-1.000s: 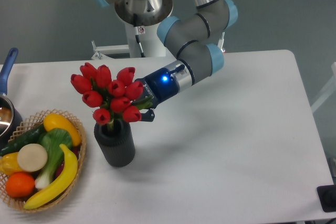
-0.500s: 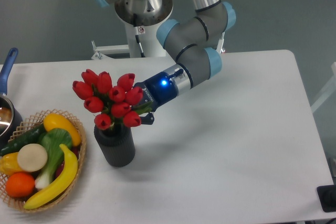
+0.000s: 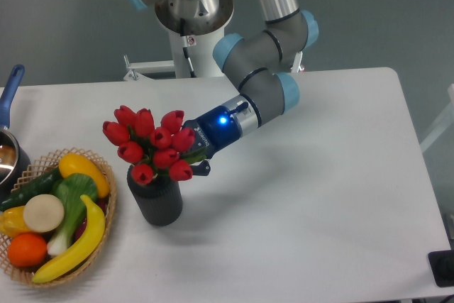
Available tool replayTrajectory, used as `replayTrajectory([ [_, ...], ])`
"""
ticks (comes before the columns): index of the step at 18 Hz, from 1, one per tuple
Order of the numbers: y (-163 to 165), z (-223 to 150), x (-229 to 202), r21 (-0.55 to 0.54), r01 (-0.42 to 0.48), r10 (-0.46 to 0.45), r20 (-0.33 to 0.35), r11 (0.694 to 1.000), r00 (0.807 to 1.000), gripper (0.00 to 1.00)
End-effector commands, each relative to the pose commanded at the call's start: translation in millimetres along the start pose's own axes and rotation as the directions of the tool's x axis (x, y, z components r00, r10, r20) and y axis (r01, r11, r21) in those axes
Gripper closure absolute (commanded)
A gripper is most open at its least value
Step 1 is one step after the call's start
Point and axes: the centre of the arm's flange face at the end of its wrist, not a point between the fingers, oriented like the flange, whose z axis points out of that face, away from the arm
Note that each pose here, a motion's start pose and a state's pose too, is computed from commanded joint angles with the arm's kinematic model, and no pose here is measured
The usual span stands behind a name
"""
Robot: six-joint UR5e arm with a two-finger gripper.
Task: Insert the flowers into the vase
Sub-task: 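Push the bouquet further down into the vase, adjusting its tilt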
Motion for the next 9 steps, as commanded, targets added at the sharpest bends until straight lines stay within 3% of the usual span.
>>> replayTrajectory([
  [9, 6.7, -1.8, 0.6, -0.051, -0.001, 0.002, 0.008, 0.999, 1.0, 0.81],
])
